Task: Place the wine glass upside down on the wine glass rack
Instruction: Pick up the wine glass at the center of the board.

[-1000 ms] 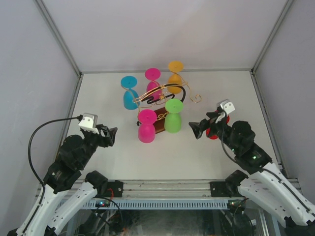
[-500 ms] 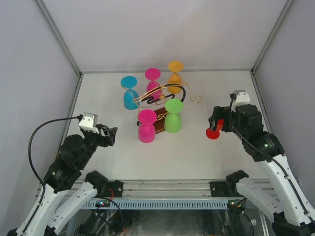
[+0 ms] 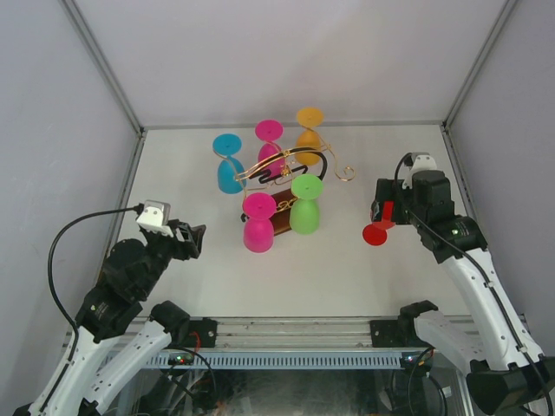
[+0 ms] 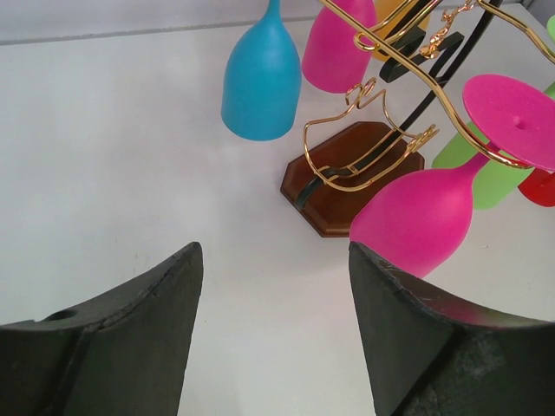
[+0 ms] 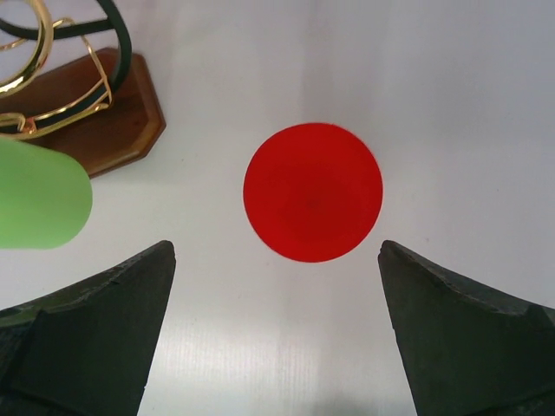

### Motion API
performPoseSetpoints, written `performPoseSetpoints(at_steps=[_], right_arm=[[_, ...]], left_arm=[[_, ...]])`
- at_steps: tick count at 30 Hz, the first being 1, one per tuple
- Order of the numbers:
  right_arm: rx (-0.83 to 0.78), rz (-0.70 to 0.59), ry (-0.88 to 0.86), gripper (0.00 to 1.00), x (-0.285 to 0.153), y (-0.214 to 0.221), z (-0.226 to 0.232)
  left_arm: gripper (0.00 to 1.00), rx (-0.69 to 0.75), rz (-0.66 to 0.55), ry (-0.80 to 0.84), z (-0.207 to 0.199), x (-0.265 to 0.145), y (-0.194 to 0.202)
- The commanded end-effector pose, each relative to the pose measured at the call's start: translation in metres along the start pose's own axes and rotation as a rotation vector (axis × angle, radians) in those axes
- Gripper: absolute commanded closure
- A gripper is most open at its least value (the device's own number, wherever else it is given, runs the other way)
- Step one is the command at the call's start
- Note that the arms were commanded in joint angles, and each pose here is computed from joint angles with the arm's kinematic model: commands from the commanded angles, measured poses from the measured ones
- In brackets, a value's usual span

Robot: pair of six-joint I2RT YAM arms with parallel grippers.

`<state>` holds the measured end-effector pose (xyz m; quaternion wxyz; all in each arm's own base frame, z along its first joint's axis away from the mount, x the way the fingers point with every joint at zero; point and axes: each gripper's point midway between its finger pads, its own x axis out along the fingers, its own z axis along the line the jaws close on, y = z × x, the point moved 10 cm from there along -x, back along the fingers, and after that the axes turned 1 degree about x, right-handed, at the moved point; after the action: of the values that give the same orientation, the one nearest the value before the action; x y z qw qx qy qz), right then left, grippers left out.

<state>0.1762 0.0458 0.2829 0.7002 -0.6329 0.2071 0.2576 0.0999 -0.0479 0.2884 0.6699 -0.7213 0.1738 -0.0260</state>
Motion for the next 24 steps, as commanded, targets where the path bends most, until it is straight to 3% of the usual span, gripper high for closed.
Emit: performPoseSetpoints(at_steps=[1, 15, 24], right_arm=[[0.031, -0.106, 0.069, 0.0, 0.005, -0.016, -0.006], [0.09, -0.121, 0.082, 0.0, 0.051, -0.031, -0.012], [0.1, -0.047, 0.101, 0.0, 0.078, -0.025, -0.013]], left_arm=[[0.28, -0.004, -0.03, -0.006, 0.001, -0.003, -0.006], [0.28, -0.004, -0.018, -0.005, 0.001, -0.002, -0.003], [0.28, 0.004, -0.014, -0.005, 0.002, -0.004, -0.002]])
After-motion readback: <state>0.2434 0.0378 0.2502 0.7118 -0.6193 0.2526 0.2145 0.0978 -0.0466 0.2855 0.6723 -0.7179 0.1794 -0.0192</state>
